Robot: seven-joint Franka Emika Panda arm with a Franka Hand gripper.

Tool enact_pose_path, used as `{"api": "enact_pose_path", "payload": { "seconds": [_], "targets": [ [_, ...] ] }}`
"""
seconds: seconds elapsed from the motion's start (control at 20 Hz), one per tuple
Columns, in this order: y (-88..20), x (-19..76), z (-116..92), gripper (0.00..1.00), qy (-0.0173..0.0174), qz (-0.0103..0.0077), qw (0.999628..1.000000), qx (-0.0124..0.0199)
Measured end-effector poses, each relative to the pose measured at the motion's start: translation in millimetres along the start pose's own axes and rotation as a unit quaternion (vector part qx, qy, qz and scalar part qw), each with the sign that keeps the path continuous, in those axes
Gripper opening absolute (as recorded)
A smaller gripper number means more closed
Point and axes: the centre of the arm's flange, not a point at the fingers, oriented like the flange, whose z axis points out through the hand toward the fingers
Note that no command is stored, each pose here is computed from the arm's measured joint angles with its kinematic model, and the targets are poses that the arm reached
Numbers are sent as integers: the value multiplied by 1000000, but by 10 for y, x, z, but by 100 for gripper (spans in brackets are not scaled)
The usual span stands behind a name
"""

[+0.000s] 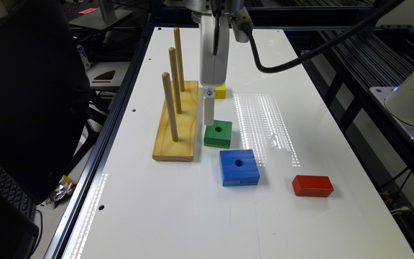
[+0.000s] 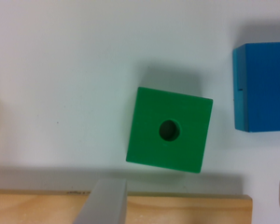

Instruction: Pick up green block.

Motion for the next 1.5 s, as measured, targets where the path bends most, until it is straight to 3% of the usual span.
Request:
{"api": "enact_pose_path", "payload": {
  "seconds": [0.15,0.5,0.75,0.95,1.25,1.5],
  "targets": [
    [-4,5,47,100,-218,259,999999,1043],
    [-1,8,153,100,-3359,770,999994,-597],
    [-2,19,377,100,-4327,1798,999983,3407],
    [-4,22,399,100,-3749,2039,999979,4859],
    [8,22,467,100,-6455,2843,999972,2380],
    [50,61,529,100,-6977,6057,999956,-1412]
  ]
}}
